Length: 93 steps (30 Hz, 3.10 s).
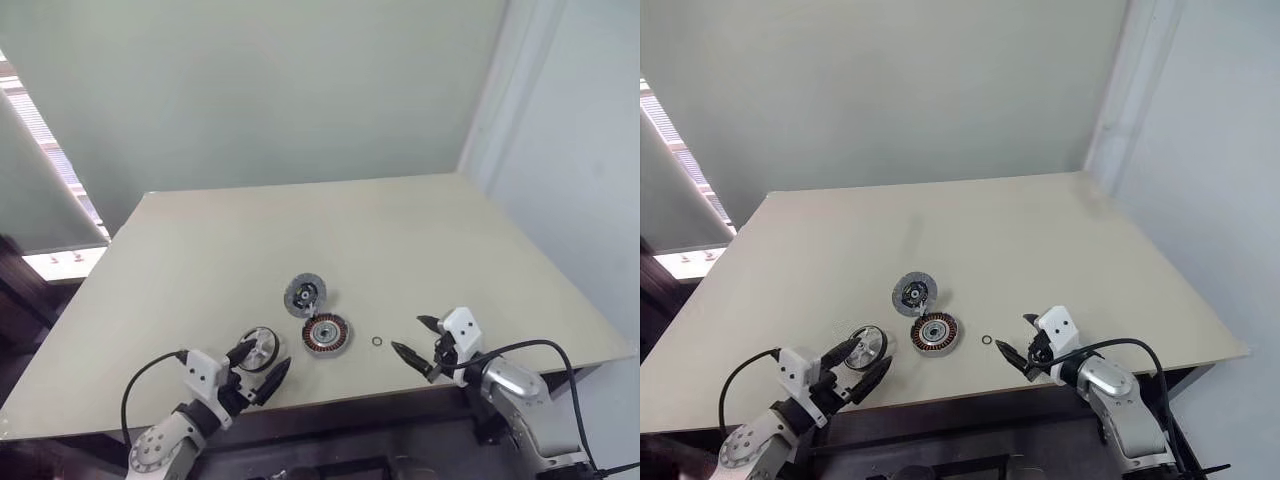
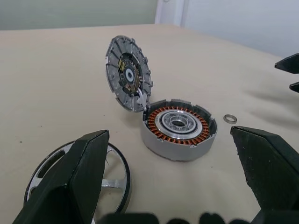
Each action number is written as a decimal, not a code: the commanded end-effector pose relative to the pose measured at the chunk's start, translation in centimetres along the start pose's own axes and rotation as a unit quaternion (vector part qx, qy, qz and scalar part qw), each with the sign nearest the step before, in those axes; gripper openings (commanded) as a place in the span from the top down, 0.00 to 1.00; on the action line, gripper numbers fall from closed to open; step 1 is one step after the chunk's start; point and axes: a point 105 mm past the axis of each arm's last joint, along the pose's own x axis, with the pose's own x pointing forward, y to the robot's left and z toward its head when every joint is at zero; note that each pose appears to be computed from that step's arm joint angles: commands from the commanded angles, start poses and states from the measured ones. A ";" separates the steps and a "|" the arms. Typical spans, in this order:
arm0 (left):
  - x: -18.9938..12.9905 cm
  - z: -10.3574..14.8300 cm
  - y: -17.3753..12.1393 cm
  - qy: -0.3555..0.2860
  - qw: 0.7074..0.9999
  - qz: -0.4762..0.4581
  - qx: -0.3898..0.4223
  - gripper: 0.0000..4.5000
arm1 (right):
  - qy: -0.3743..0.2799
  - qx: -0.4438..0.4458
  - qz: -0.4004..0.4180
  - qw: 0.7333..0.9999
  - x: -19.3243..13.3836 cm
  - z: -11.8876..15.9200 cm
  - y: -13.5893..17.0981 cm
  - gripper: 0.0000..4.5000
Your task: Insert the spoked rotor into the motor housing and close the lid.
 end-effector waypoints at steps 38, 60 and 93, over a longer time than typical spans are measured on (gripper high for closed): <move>1.7 1.9 -1.4 -0.021 0.998 -0.061 0.023 0.00 | 0.031 0.032 -0.026 0.999 4.9 0.0 1.5 0.01; 1.4 1.2 -1.5 -0.004 0.996 -0.079 0.028 0.00 | 0.046 0.038 -0.014 0.998 6.8 -2.8 1.7 0.01; 1.6 1.3 -1.2 -0.006 0.997 -0.074 0.033 0.00 | 0.002 0.047 -0.023 0.999 7.9 -0.8 1.7 0.84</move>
